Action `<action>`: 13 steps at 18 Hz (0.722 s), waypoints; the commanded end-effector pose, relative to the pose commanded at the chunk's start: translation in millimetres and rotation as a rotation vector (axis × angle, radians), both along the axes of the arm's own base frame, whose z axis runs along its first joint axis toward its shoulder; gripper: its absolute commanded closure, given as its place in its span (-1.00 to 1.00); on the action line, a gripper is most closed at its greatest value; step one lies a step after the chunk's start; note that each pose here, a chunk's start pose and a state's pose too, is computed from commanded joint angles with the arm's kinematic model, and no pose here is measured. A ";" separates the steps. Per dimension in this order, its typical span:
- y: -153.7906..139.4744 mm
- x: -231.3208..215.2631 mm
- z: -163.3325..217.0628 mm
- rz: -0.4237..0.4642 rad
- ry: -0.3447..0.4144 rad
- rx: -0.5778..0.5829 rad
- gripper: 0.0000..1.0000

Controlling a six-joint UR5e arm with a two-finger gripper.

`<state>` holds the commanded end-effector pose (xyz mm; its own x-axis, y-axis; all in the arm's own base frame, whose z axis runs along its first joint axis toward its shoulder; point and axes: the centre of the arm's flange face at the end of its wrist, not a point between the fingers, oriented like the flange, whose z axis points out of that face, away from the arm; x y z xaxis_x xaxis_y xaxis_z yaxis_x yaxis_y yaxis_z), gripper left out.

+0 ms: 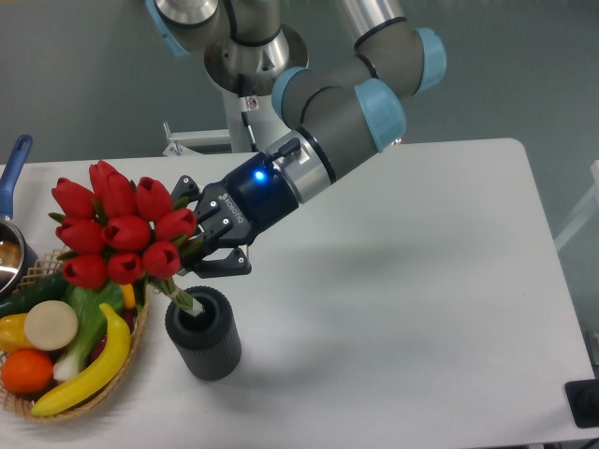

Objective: Insert the flowers into the vase
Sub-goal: 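Lower the tulip stems into the black vase opening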

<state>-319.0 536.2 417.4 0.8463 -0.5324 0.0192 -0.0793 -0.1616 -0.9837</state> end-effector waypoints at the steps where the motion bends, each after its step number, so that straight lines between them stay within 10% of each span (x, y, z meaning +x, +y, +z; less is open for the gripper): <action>1: -1.4 0.4 -8.7 -0.001 0.002 -0.003 1.00; 13: -12.5 -10.0 -102.9 -0.023 0.057 0.017 0.72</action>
<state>-329.0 523.7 314.5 0.8334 -0.5513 -0.0379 -0.1386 -0.1422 -0.9801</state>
